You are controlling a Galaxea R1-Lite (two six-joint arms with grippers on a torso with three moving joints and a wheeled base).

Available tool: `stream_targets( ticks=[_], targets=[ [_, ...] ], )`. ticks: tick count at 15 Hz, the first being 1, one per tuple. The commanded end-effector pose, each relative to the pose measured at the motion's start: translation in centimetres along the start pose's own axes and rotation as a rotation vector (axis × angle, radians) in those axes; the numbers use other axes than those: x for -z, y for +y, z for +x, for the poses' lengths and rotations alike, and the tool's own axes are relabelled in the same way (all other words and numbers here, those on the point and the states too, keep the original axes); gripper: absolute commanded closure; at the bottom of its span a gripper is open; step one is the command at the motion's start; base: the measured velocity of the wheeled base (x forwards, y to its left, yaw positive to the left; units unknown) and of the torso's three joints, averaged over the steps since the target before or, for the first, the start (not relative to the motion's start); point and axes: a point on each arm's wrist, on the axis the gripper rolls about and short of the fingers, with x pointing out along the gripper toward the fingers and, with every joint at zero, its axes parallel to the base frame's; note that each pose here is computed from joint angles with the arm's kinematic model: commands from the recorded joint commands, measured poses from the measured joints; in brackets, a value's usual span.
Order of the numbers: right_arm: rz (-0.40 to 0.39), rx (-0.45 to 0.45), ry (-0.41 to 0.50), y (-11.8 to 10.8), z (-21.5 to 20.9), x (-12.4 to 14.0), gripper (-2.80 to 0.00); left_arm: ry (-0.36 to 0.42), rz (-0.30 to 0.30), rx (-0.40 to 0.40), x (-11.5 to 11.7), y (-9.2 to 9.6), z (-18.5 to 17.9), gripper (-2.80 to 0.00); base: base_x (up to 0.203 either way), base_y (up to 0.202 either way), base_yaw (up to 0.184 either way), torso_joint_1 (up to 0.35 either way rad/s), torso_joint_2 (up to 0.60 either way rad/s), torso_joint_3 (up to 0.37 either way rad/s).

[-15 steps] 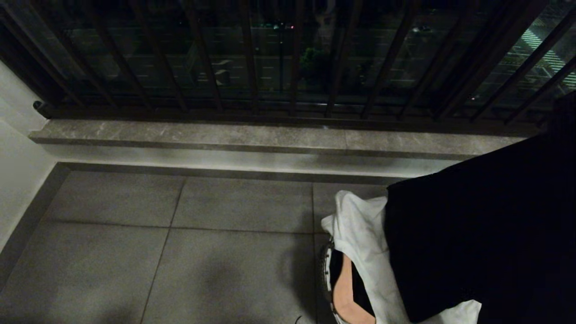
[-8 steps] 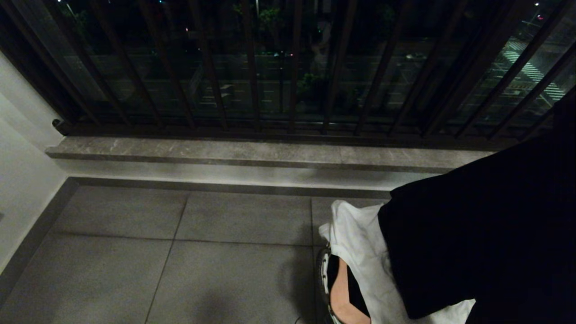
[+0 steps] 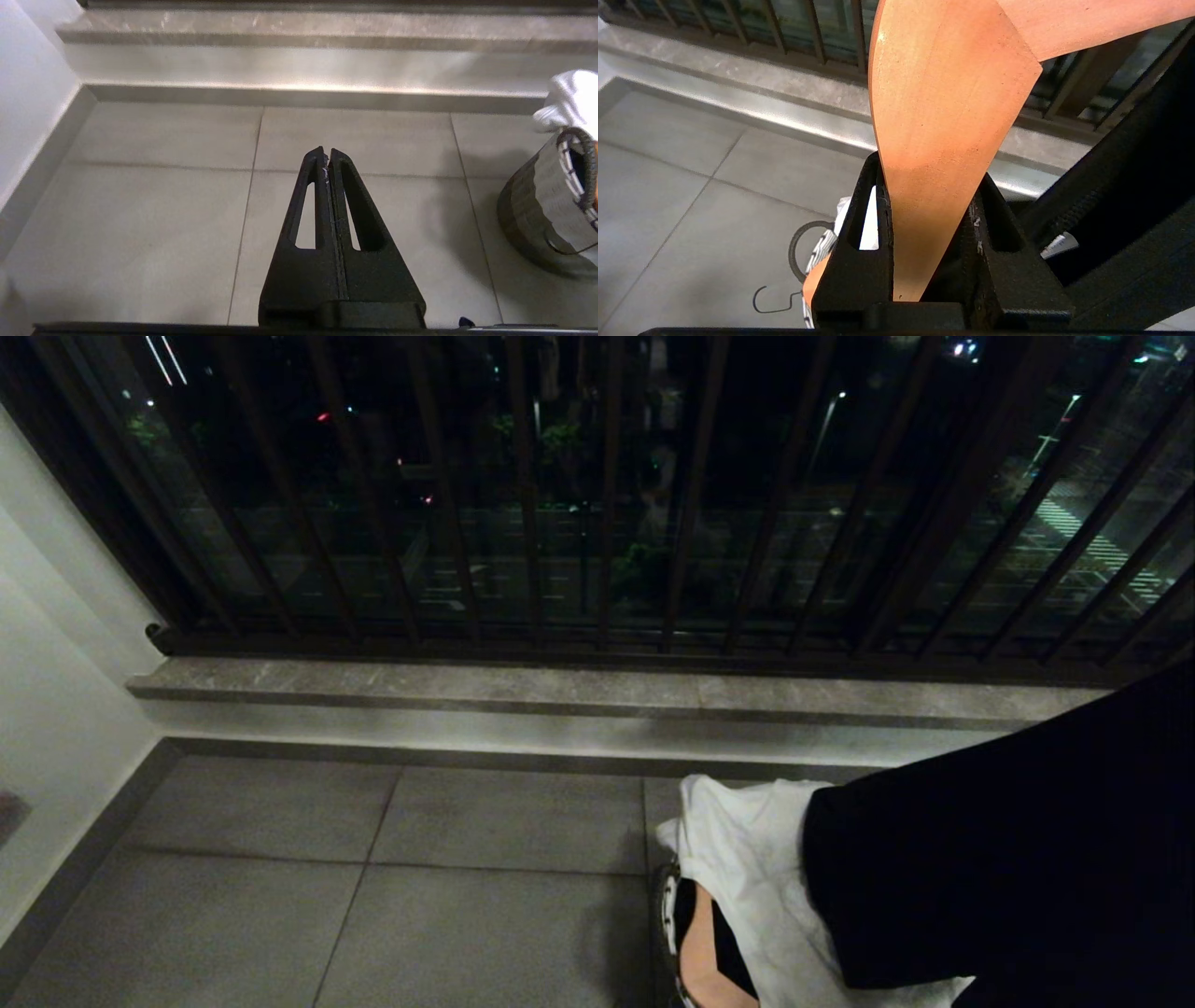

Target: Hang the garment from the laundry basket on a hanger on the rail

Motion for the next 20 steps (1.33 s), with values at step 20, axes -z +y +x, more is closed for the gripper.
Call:
stream_targets(
  ticks=[20],
  targets=[
    [0.001,-0.010,0.001,-0.10,-0.34,0.49,0.00,0.001,0.001,0.000,0.00,0.00,0.01,0.00,0.000,0.000,0.000,0.001,0.00,0.136]
  ],
)
